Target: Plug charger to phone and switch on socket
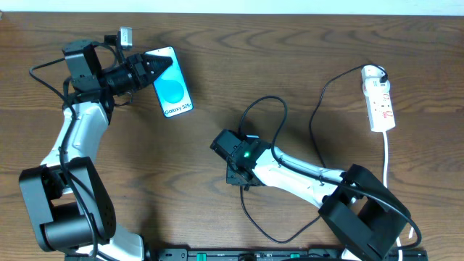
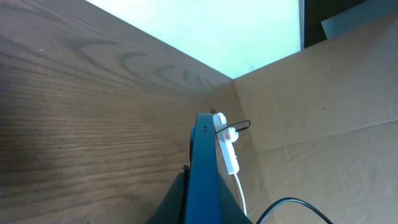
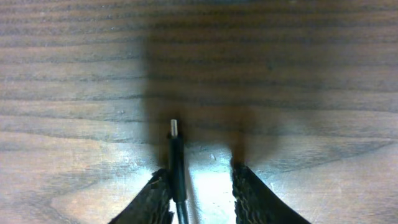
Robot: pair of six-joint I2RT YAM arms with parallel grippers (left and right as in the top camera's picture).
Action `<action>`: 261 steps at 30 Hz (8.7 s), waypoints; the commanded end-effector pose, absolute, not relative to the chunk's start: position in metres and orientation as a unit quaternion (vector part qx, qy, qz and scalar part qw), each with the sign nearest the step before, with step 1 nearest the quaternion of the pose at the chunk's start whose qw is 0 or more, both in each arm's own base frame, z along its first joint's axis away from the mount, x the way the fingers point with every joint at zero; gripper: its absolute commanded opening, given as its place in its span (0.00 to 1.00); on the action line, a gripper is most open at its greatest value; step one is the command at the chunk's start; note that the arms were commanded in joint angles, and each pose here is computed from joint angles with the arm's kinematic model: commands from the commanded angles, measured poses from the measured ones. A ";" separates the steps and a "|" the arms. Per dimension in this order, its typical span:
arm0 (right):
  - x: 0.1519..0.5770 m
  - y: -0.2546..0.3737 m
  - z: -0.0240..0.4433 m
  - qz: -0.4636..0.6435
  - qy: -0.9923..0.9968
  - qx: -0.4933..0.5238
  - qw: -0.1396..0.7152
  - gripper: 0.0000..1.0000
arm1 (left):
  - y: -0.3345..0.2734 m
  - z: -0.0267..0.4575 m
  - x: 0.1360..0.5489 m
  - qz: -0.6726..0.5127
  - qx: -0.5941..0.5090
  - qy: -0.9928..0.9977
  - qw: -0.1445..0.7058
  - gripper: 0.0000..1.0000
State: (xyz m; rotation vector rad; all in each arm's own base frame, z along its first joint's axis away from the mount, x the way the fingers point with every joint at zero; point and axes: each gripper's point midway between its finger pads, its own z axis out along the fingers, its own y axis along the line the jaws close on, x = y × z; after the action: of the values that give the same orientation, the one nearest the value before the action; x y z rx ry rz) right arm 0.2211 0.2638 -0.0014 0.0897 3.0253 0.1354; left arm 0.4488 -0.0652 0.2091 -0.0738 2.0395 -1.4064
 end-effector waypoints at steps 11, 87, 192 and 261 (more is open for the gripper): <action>0.219 0.261 -0.009 0.031 0.997 0.037 0.052 0.19 | -0.066 0.217 0.444 -0.542 -0.024 0.773 0.327 0.07; 0.302 0.311 0.135 0.400 0.896 -0.128 0.140 0.01 | -0.067 0.237 0.448 -0.579 -0.056 0.752 0.311 0.07; 0.326 0.359 0.224 0.704 0.559 -0.345 0.271 0.01 | -0.097 0.316 0.448 -0.641 -0.004 0.680 0.356 0.07; 0.327 0.363 0.230 0.714 0.560 -0.323 0.271 0.01 | -0.108 0.315 0.443 -0.658 -0.010 0.681 0.321 0.07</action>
State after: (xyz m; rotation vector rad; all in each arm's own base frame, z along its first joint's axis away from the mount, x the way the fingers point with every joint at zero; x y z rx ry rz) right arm 0.3184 0.3652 0.2288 -0.9061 1.5048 1.9273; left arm 0.4497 -0.1089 0.3024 -0.0713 1.8069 -1.7339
